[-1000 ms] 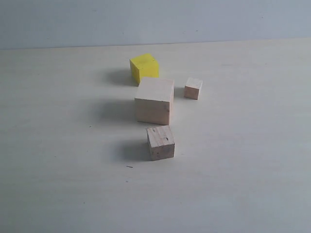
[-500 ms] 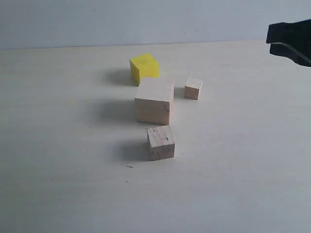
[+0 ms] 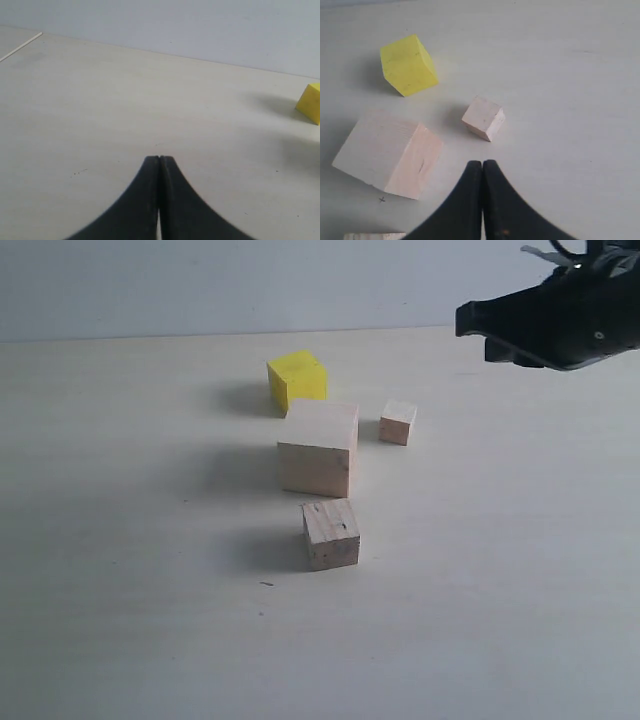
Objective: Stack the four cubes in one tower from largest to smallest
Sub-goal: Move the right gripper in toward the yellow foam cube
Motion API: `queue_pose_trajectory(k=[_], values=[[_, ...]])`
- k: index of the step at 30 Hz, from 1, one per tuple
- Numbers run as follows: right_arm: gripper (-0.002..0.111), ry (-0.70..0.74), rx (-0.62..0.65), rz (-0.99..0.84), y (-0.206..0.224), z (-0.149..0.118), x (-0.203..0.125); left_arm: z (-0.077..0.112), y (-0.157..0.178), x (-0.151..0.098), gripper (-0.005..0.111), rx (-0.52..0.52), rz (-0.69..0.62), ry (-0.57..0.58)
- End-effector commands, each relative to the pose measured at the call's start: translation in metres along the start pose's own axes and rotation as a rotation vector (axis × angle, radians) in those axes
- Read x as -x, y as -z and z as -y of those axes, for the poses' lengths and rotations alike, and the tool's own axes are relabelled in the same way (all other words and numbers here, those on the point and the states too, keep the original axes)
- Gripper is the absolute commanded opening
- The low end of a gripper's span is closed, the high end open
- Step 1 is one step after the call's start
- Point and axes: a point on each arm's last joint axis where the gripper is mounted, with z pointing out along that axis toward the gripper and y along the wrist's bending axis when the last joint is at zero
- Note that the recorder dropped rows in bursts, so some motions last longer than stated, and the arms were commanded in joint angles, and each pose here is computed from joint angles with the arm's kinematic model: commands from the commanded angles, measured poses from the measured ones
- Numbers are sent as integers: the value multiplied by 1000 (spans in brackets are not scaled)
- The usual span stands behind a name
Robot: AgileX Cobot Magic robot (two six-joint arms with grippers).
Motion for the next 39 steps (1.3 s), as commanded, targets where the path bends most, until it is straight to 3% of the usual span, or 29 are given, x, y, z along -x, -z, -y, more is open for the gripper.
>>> queue_pose_trajectory(k=[1, 11, 17, 39], values=[[0, 99, 5, -50, -28, -2, 14, 0, 0, 0, 0, -6, 9, -3], [0, 146, 30, -96, -85, -7, 51, 0, 0, 0, 0, -6, 9, -3], [0, 171, 147, -132, -119, -22, 65, 0, 0, 0, 0, -6, 9, -3], [0, 218, 298, -258, -210, -45, 54, 0, 0, 0, 0, -6, 9, -3]])
